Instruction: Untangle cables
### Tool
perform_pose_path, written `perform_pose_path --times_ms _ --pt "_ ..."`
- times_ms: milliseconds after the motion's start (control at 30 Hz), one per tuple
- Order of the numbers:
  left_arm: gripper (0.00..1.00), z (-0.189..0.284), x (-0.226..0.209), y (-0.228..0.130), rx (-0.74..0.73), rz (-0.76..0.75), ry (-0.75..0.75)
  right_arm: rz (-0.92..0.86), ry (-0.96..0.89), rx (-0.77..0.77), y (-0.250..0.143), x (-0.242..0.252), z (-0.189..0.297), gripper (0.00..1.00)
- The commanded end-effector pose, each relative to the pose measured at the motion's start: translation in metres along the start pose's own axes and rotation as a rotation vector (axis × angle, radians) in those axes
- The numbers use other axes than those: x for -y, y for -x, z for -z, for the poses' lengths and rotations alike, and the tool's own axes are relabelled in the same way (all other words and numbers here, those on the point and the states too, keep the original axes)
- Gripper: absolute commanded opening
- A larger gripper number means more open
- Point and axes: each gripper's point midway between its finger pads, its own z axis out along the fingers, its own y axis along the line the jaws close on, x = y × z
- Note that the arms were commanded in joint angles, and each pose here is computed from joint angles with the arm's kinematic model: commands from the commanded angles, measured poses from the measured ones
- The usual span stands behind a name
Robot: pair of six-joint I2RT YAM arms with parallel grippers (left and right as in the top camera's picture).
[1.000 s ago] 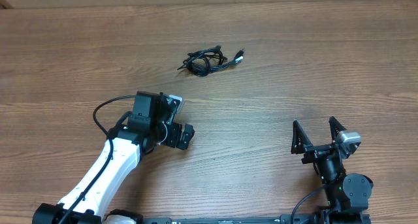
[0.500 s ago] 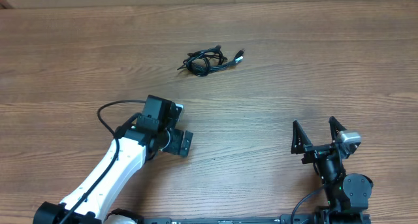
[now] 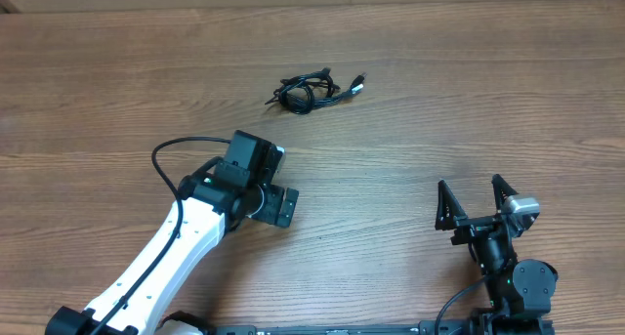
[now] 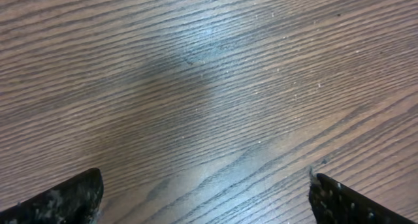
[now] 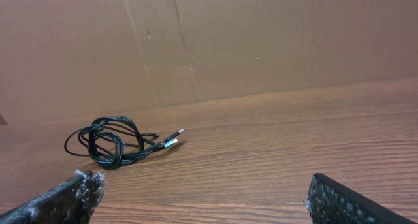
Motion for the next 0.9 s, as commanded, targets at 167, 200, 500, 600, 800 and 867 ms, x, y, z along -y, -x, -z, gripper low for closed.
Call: perform_pose_path --times_ms 167,200,500,600,800,867 --pt "1.00 0.0040 -0.0014 0.0098 0.026 0.005 0.045 0.005 -0.002 0.004 -0.0019 0.0005 -0.0002 1.00" --pt "1.00 0.0040 -0.0009 0.0097 0.026 0.007 0.043 0.005 -0.002 0.004 -0.0018 0.0004 -0.0002 1.00" --pt "1.00 0.0040 -0.0010 0.0087 0.022 0.028 0.043 0.005 -0.003 0.004 -0.0019 0.0005 -0.0002 1.00" --pt "1.00 0.0056 0.0019 0.0128 0.034 0.027 0.028 0.005 -0.002 0.004 -0.0018 0.0004 -0.0002 1.00" --pt "1.00 0.0069 0.0031 0.0172 0.048 0.027 0.022 0.005 -0.002 0.004 -0.0020 0.0005 -0.0002 1.00" --pt "1.00 0.0068 0.0030 0.0171 0.048 0.027 0.023 0.005 -0.002 0.004 -0.0020 0.0005 -0.0002 1.00"
